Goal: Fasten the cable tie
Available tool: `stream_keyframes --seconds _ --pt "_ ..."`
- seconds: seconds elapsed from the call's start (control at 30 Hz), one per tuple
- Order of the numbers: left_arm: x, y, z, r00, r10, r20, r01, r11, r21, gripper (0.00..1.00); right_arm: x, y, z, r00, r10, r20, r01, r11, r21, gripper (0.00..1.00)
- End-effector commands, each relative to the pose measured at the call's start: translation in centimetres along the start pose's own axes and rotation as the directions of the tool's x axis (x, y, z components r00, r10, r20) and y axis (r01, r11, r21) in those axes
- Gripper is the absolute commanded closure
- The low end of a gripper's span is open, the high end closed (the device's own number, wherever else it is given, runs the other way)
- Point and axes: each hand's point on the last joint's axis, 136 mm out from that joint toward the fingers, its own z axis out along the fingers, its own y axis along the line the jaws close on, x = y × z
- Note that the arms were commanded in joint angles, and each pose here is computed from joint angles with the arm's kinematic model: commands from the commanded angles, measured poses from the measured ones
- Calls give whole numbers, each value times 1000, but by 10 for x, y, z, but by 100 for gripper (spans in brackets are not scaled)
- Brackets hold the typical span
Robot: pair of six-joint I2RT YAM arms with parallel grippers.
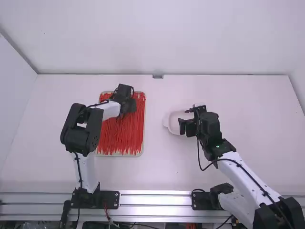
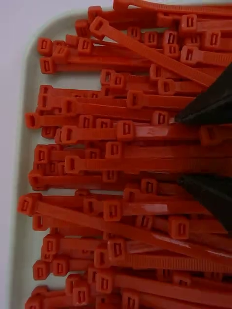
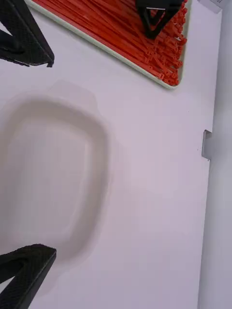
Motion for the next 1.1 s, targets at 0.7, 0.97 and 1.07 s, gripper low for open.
stream_keyframes --seconds 0.7,0.97,1.07 --pt "-13 -2 -12 999 -5 43 5 1000 1 70 -18 2 -2 999 -2 36 2 1000 -3 2" --pt "-13 -3 -15 999 -2 41 2 1000 0 70 -18 2 -2 999 -2 35 2 1000 -3 2" --pt "-18 -4 -22 999 8 52 -8 1000 1 70 -18 2 -2 999 -2 37 2 1000 -3 2"
